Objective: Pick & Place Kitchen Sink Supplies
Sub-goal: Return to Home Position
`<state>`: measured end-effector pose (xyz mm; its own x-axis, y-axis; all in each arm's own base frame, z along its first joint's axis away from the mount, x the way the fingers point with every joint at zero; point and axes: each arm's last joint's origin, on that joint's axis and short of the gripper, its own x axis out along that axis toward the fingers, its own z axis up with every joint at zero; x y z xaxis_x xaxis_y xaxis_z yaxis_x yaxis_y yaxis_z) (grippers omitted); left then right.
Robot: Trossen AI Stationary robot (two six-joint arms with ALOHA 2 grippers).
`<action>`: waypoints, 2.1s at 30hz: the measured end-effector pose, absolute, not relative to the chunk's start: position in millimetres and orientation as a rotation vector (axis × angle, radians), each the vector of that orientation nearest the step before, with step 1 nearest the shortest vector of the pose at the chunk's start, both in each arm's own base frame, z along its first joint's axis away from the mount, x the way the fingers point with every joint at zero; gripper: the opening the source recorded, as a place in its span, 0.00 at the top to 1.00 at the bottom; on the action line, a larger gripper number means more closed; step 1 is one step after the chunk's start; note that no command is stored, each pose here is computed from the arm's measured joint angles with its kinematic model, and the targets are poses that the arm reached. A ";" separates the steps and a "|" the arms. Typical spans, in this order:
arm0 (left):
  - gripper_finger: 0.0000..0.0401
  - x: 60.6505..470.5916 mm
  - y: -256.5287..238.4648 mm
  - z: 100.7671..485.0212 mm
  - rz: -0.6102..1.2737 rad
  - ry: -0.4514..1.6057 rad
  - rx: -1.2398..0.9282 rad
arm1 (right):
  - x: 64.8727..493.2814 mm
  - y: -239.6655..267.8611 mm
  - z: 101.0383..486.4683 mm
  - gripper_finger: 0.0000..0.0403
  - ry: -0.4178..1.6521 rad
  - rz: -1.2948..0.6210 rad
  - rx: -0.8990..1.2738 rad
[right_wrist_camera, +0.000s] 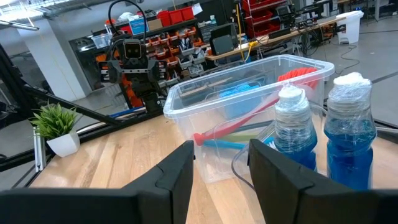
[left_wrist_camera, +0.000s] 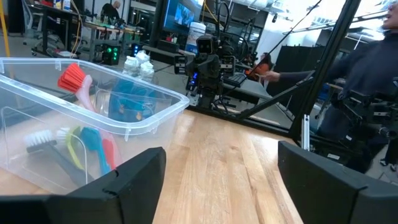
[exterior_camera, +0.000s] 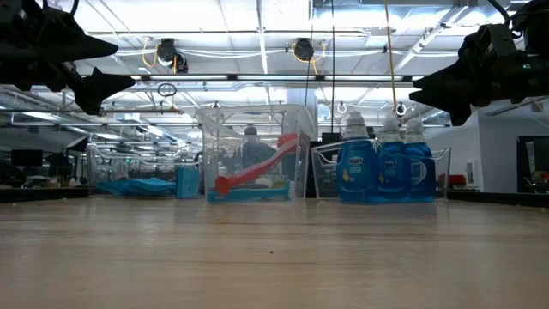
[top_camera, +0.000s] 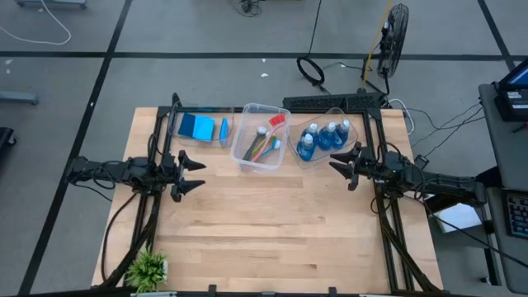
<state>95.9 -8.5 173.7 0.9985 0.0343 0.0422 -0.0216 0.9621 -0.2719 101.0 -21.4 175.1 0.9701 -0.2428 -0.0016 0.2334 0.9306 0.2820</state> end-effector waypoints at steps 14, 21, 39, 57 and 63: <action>0.20 95.9 -8.5 173.7 0.028 -0.047 -0.275 | 101.0 -21.4 175.1 0.65 -0.034 -0.244 0.285; 0.19 95.9 -8.5 173.7 0.028 -0.047 -0.274 | 101.0 -21.4 175.1 0.65 -0.033 -0.244 0.285; 0.22 95.9 -8.5 173.7 0.028 -0.047 -0.275 | 101.0 -21.4 175.1 0.65 -0.034 -0.244 0.285; 0.22 96.0 -8.5 173.7 0.028 -0.046 -0.274 | 101.0 -21.4 175.1 0.65 -0.033 -0.244 0.285; 0.24 95.9 -8.5 173.8 0.029 -0.047 -0.275 | 101.0 -21.4 175.1 0.65 -0.033 -0.244 0.285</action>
<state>95.9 -8.5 173.8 0.9985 0.0346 0.0422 -0.0218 0.9620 -0.2721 101.0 -21.4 175.1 0.9700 -0.2430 -0.0017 0.2336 0.9304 0.2823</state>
